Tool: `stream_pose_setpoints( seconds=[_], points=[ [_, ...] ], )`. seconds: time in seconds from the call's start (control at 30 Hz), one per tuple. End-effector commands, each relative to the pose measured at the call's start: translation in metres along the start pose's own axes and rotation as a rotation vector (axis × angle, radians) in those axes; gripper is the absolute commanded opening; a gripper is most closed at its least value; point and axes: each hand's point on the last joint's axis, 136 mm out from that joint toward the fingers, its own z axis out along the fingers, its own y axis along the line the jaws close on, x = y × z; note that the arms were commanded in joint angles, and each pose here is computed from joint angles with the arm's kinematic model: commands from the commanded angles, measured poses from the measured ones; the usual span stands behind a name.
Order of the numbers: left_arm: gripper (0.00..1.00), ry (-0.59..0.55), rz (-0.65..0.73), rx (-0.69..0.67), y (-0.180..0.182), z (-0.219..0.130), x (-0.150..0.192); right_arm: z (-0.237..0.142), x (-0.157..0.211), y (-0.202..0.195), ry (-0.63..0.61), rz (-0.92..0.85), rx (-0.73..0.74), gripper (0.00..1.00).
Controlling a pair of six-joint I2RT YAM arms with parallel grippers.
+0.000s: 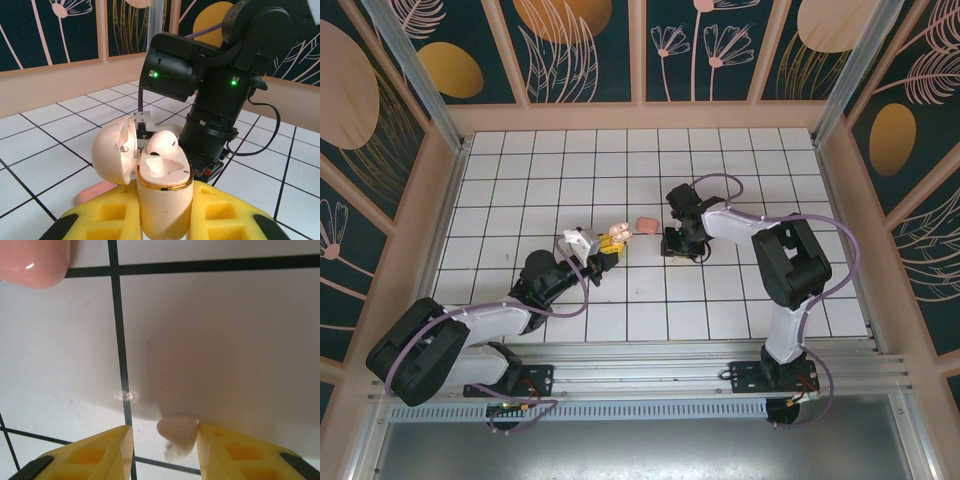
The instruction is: Insert the wireless bluetooth earbuds into the charging case
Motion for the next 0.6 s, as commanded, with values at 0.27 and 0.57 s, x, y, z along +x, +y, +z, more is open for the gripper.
stream_pose_setpoints(
  seconds=[0.27, 0.57],
  points=[
    [0.10, -0.038, 0.042, -0.009, 0.001, 0.000, -0.016, -0.006, -0.018, -0.006, -0.040, -0.028, 0.068, 0.41],
    [0.10, -0.035, 0.041, -0.008, 0.001, 0.001, -0.015, 0.000, -0.013, -0.018, -0.004, -0.048, 0.144, 0.39]
  ],
)
